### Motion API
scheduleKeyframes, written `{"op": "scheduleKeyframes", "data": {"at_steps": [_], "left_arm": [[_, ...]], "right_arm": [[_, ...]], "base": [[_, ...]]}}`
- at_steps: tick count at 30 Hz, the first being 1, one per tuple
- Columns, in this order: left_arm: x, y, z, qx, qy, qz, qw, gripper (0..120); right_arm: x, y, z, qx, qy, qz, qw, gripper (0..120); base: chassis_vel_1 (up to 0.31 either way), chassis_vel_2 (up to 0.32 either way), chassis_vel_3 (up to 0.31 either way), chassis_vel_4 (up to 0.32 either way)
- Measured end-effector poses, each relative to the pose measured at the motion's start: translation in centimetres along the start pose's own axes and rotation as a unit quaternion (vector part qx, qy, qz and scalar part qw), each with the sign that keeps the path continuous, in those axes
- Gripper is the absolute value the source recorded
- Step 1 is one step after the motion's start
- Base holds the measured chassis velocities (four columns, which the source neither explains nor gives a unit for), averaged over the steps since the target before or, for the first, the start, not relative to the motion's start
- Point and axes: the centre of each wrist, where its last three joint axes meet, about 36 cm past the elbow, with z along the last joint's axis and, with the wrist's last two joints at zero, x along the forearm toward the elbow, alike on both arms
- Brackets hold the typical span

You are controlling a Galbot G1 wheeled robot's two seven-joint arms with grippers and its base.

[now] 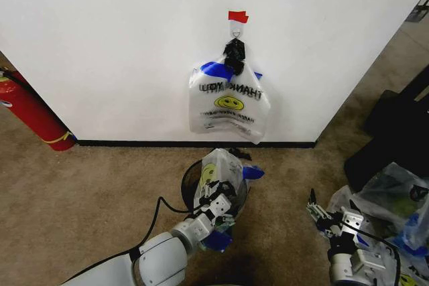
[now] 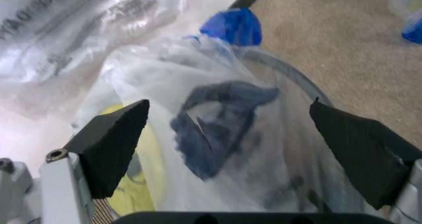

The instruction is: Pick up the garbage bag from the wall and place it over the trash bin.

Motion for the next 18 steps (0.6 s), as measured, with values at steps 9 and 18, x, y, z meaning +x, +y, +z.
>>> {"op": "scheduleKeyframes", "data": {"at_steps": [9, 18], "left_arm": [[-0.3, -0.3, 0.6, -0.005, 0.002, -0.004, 1.0, 59], [-0.4, -0.7, 1.0, -0.004, 0.008, -0.003, 1.0, 30]], "right_arm": [[0.2, 0.2, -0.4, -0.006, 0.002, 0.0, 1.0, 100], [0.3, 0.3, -0.4, -0.009, 0.004, -0.002, 1.0, 100]], "base": [[0.0, 0.0, 0.0, 0.0], [0.0, 0.0, 0.0, 0.0]]}}
